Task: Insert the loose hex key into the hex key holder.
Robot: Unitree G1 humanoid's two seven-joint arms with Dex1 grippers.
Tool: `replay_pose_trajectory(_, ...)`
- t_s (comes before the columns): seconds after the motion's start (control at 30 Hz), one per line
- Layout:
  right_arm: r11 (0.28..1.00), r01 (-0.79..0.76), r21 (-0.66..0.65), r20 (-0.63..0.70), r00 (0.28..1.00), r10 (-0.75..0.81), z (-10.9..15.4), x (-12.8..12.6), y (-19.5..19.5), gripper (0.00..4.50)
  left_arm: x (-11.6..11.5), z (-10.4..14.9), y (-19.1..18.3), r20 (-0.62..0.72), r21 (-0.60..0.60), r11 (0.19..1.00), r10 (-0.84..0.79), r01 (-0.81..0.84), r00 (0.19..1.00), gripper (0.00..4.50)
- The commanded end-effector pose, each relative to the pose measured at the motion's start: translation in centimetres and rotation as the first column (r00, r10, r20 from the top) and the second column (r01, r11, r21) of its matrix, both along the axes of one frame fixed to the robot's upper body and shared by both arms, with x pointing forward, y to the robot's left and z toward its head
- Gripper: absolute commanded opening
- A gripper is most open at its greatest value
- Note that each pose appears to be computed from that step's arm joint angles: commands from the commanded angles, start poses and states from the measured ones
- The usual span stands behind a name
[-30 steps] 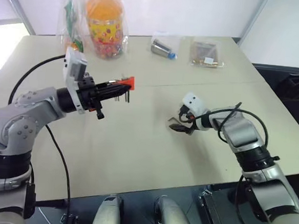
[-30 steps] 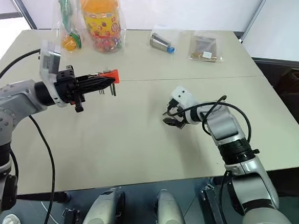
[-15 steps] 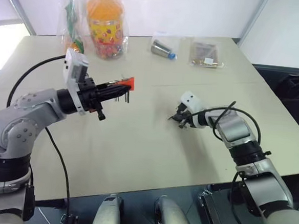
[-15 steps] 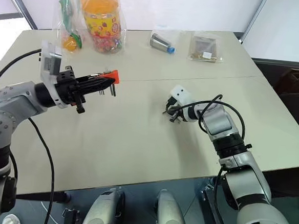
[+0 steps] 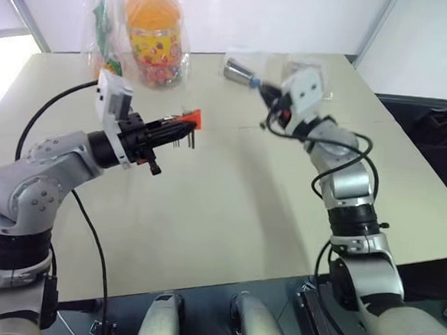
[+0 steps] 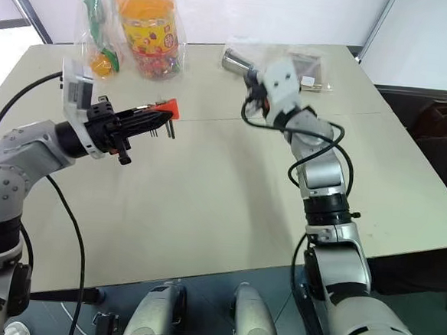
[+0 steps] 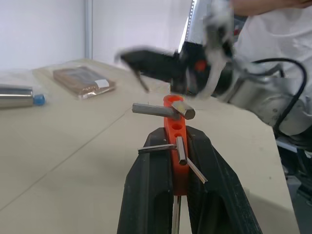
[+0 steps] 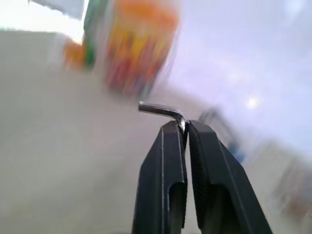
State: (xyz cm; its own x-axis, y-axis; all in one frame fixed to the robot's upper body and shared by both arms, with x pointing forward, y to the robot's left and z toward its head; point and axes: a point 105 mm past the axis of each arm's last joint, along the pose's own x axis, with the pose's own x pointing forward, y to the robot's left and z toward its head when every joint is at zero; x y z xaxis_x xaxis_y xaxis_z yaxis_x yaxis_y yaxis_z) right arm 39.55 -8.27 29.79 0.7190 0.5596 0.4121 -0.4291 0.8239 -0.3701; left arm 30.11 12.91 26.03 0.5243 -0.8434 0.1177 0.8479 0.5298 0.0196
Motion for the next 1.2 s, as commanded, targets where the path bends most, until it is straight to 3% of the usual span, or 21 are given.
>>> replay_pose_trajectory(0.03,0.961,-0.153,0.23,0.156,0.981,0.119,5.2,-3.1,0.6,0.03,0.3,1.3,-0.4,0.063,-0.01,1.0,0.001,0.0,0.998,0.0)
replay_pose_trajectory(0.17,0.844,-0.378,0.381,0.116,0.925,0.362,6.2,-5.4,3.1,0.03,0.8,1.8,-0.7,0.08,-0.018,1.0,-0.005,0.006,0.997,0.0)
replay_pose_trajectory(0.3,0.79,-0.455,0.41,0.129,0.887,0.444,6.5,-6.8,4.7,0.03,1.2,2.3,-1.1,0.095,-0.024,1.0,-0.011,0.014,0.995,0.0)
replay_pose_trajectory(0.67,0.801,-0.507,0.318,0.158,0.862,0.483,4.4,-8.2,8.1,0.03,0.8,3.0,-1.0,0.11,-0.032,0.999,-0.005,0.009,0.994,0.0)
replay_pose_trajectory(1.2,0.813,-0.488,0.319,0.143,0.872,0.467,3.3,-7.5,9.0,0.03,0.5,3.2,-1.1,0.109,-0.03,1.0,-0.003,0.006,0.994,0.0)
